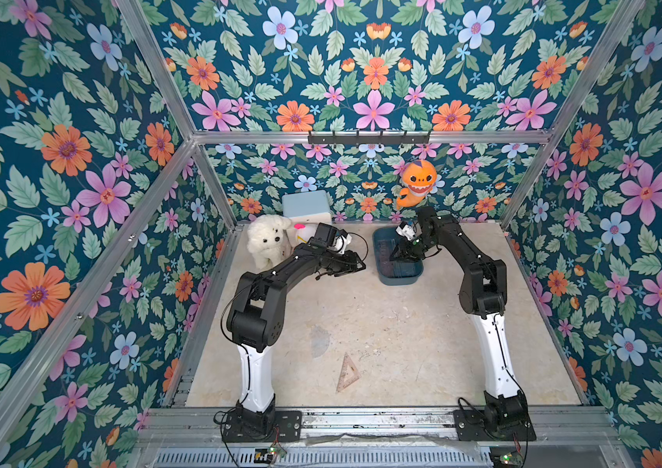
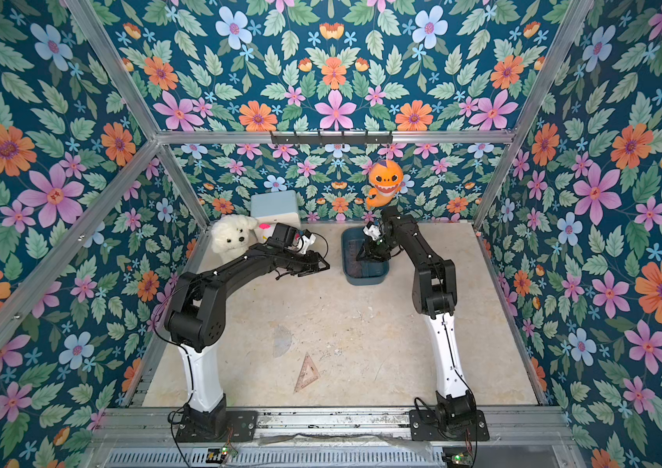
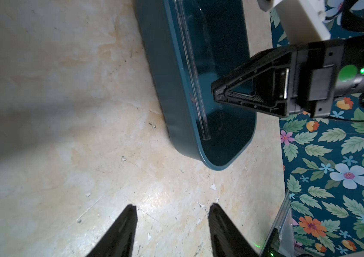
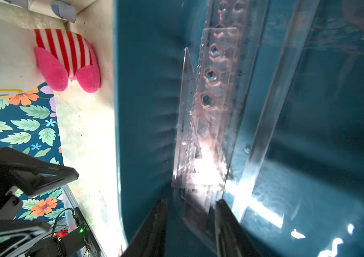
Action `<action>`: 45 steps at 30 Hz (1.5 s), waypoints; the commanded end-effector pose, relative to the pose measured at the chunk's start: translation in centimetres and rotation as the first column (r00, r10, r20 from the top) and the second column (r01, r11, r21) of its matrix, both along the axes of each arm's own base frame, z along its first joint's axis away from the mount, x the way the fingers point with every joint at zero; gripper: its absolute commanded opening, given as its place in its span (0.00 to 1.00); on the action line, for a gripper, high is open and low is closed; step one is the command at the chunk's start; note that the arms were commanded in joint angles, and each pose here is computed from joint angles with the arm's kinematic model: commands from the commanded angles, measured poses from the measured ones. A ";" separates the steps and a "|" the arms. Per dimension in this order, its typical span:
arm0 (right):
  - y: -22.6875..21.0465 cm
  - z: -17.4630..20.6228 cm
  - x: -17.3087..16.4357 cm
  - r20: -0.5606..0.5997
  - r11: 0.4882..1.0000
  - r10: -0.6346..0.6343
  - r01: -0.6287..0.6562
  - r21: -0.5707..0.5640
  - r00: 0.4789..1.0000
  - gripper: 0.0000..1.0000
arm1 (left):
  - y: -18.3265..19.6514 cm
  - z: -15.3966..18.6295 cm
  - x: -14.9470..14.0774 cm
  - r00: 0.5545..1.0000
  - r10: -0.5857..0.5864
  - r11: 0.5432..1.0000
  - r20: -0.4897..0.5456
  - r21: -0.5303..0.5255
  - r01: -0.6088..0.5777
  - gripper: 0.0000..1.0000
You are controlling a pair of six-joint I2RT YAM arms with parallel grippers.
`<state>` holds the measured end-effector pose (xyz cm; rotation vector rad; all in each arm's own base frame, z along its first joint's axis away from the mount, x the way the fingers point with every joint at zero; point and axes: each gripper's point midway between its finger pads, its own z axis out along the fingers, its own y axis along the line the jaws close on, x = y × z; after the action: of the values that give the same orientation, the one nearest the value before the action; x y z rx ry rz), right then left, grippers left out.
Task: Put the scattered rulers into the storage box
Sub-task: Place the ruler in the storage box, then move the ruler to the center of the board.
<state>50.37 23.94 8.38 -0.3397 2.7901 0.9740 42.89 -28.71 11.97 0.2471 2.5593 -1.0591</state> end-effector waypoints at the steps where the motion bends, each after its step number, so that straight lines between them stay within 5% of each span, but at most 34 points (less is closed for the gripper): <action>1: -0.4 2.7 -0.4 0.030 1.000 -0.002 0.003 -0.018 1.000 0.39 | 0.2 1.1 0.0 1.000 0.011 1.000 0.018 -0.011 -0.011 0.57; 8: 1.6 8.2 -6.4 0.169 0.999 -0.009 0.017 -0.047 0.986 0.40 | 4.0 0.3 -4.2 0.989 0.147 0.982 0.005 0.117 -0.147 0.58; 17: 5.8 5.3 -22.6 0.309 0.978 0.033 0.034 -0.207 0.950 0.41 | 6.7 -4.0 -15.7 0.978 0.202 0.961 -0.051 0.201 -0.189 0.58; 24: 11.8 0.9 -32.6 0.356 0.948 0.217 -0.110 -0.299 0.909 0.42 | 10.3 -5.4 -16.9 0.941 0.335 0.917 -0.042 0.243 -0.316 0.56; 33: 14.7 -4.7 -35.7 0.297 0.877 0.351 -0.200 -0.437 0.888 0.42 | 11.9 -5.0 -15.9 0.915 0.403 0.895 -0.033 0.224 -0.386 0.57; 45: 13.3 -7.0 -36.8 0.240 0.860 0.356 -0.217 -0.461 0.903 0.36 | 11.7 -5.1 -15.7 0.918 0.393 0.901 -0.049 0.222 -0.373 0.57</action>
<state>13.69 37.43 1.65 -0.9263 2.6508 0.2954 26.89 -16.79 6.58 -0.2697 2.6572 -0.6546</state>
